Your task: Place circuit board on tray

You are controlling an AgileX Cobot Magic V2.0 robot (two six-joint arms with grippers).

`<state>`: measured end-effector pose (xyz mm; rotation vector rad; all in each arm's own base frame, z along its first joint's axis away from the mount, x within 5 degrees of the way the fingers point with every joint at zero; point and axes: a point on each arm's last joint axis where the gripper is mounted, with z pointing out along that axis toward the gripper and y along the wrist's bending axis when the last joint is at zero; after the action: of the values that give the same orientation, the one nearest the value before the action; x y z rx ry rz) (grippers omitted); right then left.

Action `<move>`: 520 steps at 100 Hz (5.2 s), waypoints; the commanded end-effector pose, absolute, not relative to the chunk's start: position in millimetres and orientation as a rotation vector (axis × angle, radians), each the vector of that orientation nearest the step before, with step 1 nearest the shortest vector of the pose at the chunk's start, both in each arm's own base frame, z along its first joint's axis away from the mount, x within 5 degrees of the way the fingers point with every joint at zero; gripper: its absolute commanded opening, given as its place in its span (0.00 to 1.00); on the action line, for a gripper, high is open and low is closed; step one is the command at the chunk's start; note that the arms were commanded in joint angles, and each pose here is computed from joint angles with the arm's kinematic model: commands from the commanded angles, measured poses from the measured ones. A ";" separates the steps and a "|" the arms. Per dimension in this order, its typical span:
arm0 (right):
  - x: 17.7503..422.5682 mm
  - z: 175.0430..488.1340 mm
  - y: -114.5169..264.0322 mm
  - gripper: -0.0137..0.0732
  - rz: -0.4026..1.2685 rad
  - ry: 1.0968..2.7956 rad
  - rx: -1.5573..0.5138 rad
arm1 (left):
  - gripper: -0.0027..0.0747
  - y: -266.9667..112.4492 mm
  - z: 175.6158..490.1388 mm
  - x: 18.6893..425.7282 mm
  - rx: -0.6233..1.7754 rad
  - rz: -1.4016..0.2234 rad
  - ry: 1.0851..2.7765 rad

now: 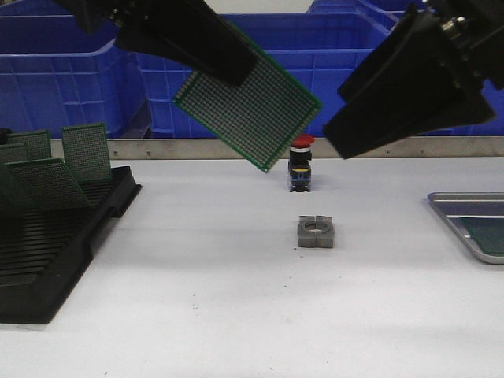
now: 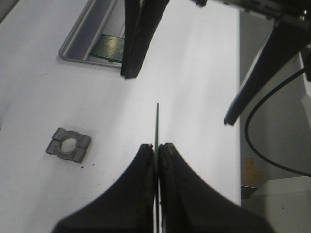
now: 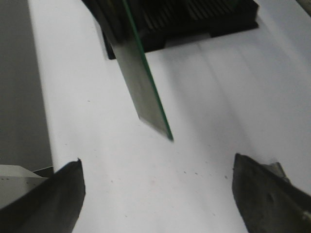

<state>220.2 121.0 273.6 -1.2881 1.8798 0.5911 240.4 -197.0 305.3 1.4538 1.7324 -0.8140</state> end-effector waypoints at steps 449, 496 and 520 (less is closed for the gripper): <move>60.3 275.4 16.4 0.09 0.083 1.492 -0.179 | 0.01 -14.8 283.5 46.2 0.197 -0.156 1.354; 60.3 275.4 16.4 0.09 0.083 1.492 -0.179 | 0.01 -14.8 283.5 46.2 0.197 -0.156 1.354; 60.3 275.4 16.4 0.09 0.083 1.492 -0.179 | 0.01 -7.1 269.8 52.0 0.206 0.016 1.356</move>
<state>60.5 18.9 265.3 -0.2118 1.5264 0.0958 50.7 -13.4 264.3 0.2466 1.3912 -0.0632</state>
